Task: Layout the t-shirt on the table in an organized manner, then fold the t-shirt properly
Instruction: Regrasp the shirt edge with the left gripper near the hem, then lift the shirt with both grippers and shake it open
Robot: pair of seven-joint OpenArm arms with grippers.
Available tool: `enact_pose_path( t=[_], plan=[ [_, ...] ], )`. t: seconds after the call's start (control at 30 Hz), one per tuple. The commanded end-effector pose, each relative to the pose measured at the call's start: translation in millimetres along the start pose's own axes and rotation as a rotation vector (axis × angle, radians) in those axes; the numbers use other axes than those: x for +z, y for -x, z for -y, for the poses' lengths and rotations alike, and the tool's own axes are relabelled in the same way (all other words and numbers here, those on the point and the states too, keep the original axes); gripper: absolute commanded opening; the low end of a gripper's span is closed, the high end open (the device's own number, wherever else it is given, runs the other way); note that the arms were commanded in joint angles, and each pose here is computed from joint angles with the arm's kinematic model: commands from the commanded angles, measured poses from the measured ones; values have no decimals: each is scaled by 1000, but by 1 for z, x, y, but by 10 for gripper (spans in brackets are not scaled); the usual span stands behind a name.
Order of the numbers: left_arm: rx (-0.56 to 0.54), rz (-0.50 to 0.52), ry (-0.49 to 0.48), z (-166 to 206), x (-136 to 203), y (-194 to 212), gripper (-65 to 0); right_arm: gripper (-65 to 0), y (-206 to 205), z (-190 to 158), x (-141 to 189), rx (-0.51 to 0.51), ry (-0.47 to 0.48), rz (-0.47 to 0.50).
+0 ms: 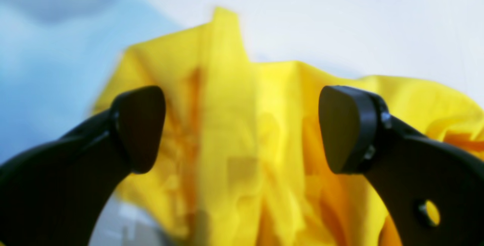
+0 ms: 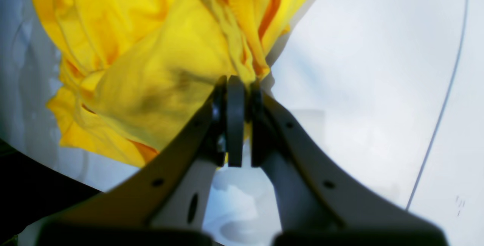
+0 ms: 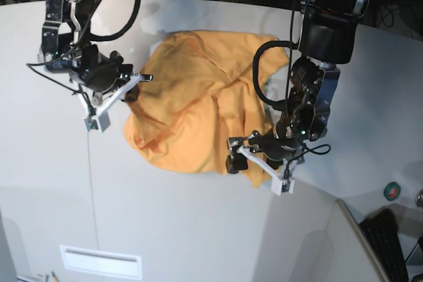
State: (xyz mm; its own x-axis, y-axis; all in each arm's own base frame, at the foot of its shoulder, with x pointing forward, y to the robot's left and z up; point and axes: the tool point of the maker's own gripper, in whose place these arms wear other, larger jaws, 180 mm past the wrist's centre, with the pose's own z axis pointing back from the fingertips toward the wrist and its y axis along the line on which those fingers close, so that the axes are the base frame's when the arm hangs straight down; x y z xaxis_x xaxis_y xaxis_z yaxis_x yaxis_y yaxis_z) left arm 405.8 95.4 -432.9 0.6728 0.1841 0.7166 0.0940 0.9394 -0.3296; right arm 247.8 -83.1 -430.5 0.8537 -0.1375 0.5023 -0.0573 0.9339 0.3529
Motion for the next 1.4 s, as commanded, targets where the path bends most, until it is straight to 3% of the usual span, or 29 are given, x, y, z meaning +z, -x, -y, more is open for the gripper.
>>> enact_pose_path(
  t=[0.0, 0.07, 0.1, 0.27, 0.4, 0.5, 0.73, 0.87, 1.0, 1.1, 1.2, 1.37],
  plan=[
    [10, 44, 8, 3, -3, -19, -53, -650, -12, -4, 2, 11, -16, 39],
    [18, 32, 10, 5, -8, -16, -109, -650, -13, 0, 3, 15, -7, 41],
    [14, 34, 15, 8, -8, -17, -178, -650, -12, 4, 5, 25, 0, 37],
    [10, 60, 26, 12, -4, -25, -650, -650, -10, 12, 7, 27, 15, 32],
    [6, 76, 22, 9, -3, -35, -650, -650, -16, 30, 13, 6, 55, 53],
    [-17, 114, 36, 17, -5, -60, -650, -650, -43, 33, 15, 13, 63, 103],
    [-53, 260, 97, 57, -5, -150, -650, -650, -141, 24, 29, 94, 58, 226],
    [-68, 333, 136, 79, 4, -192, -650, -650, -200, 35, 58, 95, 96, 313],
    [-106, 385, 184, 100, 40, -221, -650, -650, -241, 56, 105, 98, 169, 407],
    [-109, 388, 182, 97, 66, -204, -650, -650, -246, 72, 132, 93, 227, 453],
    [-108, 320, 165, 85, 76, -150, -650, -650, -213, 91, 135, 74, 274, 387],
    [-53, 117, 99, 48, 77, -37, -650, -650, -144, 91, 114, 91, 210, 237]
  ],
)
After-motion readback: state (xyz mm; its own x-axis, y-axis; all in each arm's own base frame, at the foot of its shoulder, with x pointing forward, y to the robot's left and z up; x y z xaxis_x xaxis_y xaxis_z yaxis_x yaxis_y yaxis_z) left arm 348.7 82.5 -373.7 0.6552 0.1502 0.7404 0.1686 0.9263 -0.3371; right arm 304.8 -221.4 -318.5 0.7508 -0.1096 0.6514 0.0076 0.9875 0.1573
